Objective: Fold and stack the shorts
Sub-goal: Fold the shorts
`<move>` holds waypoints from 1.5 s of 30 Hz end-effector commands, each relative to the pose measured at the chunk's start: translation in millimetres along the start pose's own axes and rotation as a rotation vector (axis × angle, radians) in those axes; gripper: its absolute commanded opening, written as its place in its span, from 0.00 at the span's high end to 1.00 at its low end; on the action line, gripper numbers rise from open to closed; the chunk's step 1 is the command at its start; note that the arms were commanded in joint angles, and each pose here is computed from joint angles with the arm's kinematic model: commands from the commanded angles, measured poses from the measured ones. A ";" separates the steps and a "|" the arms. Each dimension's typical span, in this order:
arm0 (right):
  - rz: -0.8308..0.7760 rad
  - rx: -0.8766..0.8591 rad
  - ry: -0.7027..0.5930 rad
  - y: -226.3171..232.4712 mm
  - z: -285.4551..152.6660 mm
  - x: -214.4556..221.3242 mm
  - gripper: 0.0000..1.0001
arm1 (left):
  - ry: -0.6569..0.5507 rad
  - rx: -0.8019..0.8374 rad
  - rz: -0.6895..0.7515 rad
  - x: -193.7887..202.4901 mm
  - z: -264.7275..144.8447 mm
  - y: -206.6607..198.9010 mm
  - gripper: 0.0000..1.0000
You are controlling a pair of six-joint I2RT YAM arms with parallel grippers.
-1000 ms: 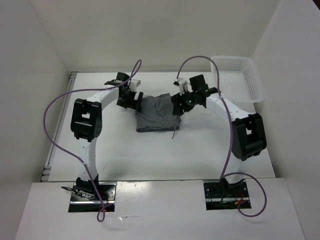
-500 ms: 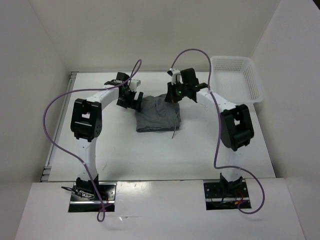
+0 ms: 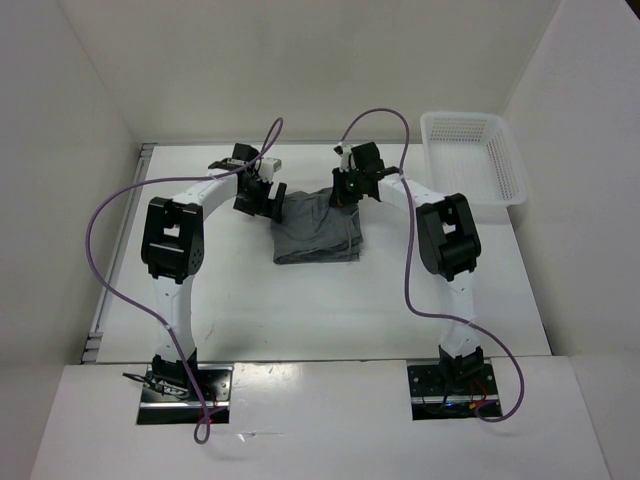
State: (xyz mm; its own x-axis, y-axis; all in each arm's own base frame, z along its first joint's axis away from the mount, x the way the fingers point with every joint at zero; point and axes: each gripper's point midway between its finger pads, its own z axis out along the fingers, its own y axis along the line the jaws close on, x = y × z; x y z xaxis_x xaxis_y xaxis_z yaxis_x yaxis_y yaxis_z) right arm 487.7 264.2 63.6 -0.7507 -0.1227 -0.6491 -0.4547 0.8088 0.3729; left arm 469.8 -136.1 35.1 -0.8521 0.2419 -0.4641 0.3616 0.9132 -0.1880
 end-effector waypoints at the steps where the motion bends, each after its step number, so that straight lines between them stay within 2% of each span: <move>1: -0.013 0.047 -0.059 -24.0 9.8 -18.4 1.00 | -0.059 0.015 0.016 -21.2 -20.4 -5.0 0.00; 5: 0.009 0.040 -0.024 -26.2 15.4 -2.1 1.00 | -0.113 0.020 0.030 -41.4 -41.1 -10.5 0.00; 8: 0.005 0.109 -0.048 -33.0 2.8 -7.9 1.00 | -0.112 -0.019 0.029 -43.0 -43.5 -3.9 0.00; 10: 0.004 0.138 -0.080 -35.5 -13.3 -18.2 1.00 | -0.097 -0.050 0.024 -39.3 -38.1 2.9 0.00; 14: 0.061 0.186 -0.069 -36.4 -32.1 -1.4 1.00 | -0.022 -0.016 0.006 -15.6 -7.1 4.0 0.00; 19: 0.071 0.182 -0.083 -30.2 -45.3 0.5 1.00 | -0.023 0.051 0.023 -22.9 7.3 -11.7 0.00; 20: 0.060 0.153 -0.111 -20.6 -53.9 -11.9 1.00 | -0.033 0.070 0.025 -26.7 5.7 -15.4 0.00; 22: 0.001 0.075 -0.142 -1.9 -64.1 -29.3 0.95 | -0.066 0.093 0.035 -37.2 -5.0 -21.7 0.00; 23: -0.009 0.060 -0.164 5.7 -74.3 -39.1 0.79 | -0.080 0.092 0.039 -43.1 -7.7 -22.0 0.00; 27: -0.064 0.045 -0.202 17.1 -102.9 -58.8 0.53 | -0.134 0.133 0.066 -63.3 -25.2 -37.0 0.00; 29: -0.059 0.051 -0.205 13.5 -107.0 -58.0 0.50 | -0.153 0.156 0.073 -71.5 -26.8 -41.1 0.00; 35: -0.043 0.088 -0.168 -2.4 -97.7 -42.2 0.45 | -0.110 0.210 0.061 -66.9 0.4 -43.1 0.00; 41: -0.012 0.123 -0.148 -27.0 -86.1 -35.8 0.45 | -0.076 0.223 0.048 -61.0 23.3 -39.6 0.00; 45: -0.003 0.091 -0.115 -24.9 -80.3 -19.4 0.46 | -0.064 0.272 0.053 -57.6 30.0 -50.4 0.00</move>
State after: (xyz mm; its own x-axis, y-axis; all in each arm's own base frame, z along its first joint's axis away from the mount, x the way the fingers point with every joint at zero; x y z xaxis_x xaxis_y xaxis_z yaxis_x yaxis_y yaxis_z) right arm 475.9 200.6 122.8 -0.6923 -0.0559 -0.7195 -0.3877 0.8697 0.3055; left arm 515.5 -190.6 42.4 -0.8127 0.2465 -0.5280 0.4670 0.8174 -0.3372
